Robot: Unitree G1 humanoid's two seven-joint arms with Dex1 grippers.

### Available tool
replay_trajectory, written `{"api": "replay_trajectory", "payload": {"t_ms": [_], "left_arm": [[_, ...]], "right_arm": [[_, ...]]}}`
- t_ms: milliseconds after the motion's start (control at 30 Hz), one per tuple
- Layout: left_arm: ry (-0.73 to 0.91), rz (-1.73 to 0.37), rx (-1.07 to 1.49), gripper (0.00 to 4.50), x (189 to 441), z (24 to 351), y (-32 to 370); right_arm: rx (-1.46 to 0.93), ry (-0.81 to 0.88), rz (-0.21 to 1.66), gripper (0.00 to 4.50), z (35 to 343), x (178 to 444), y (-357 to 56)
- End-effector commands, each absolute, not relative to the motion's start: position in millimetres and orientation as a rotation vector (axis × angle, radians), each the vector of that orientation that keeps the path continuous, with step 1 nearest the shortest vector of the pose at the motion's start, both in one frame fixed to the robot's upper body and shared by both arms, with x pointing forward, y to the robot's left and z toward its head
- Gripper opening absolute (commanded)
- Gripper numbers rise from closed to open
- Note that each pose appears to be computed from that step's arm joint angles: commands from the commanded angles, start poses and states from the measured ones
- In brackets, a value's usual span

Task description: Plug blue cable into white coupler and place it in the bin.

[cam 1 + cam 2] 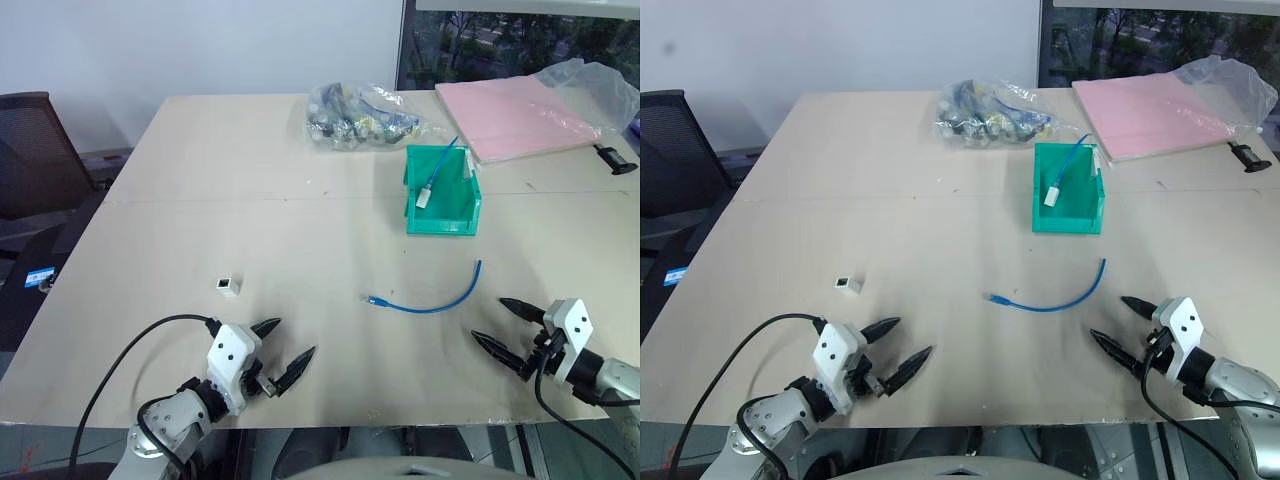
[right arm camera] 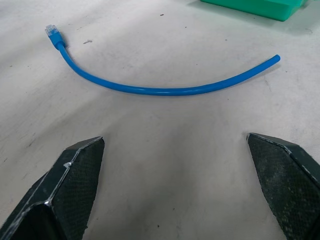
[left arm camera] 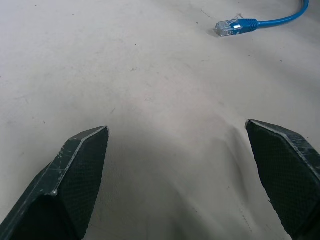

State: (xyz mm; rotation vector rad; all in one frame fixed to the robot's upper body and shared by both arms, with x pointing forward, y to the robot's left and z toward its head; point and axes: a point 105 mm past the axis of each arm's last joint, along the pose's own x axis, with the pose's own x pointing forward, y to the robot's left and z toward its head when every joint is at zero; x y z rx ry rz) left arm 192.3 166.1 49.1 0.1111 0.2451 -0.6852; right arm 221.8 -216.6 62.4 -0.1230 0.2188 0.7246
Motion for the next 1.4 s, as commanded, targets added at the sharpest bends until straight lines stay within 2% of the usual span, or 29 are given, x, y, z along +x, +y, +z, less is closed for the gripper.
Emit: {"api": "replay_trajectory", "payload": {"t_ms": [33,567,767,933,1133,1400], "left_arm": [[0.289,-0.657,0.107,4.50,187,39,175],[0.241,-0.697,0.113,4.50,199,49,169],[0.215,-0.916,0.163,4.50,205,74,145],[0.211,-1.141,0.279,4.50,224,93,114],[0.191,-1.179,0.343,4.50,269,101,93],[0.244,-1.388,0.541,4.50,282,92,93]], "right_arm": [[-0.130,0.201,0.724,4.48,66,220,-217],[-0.124,0.192,0.712,4.48,67,215,-216],[-0.118,0.184,0.722,4.48,69,213,-214],[-0.118,0.131,0.823,4.48,84,205,-201],[-0.082,0.093,0.968,4.48,107,198,-183],[-0.078,0.055,1.005,4.48,122,202,-171]]}}
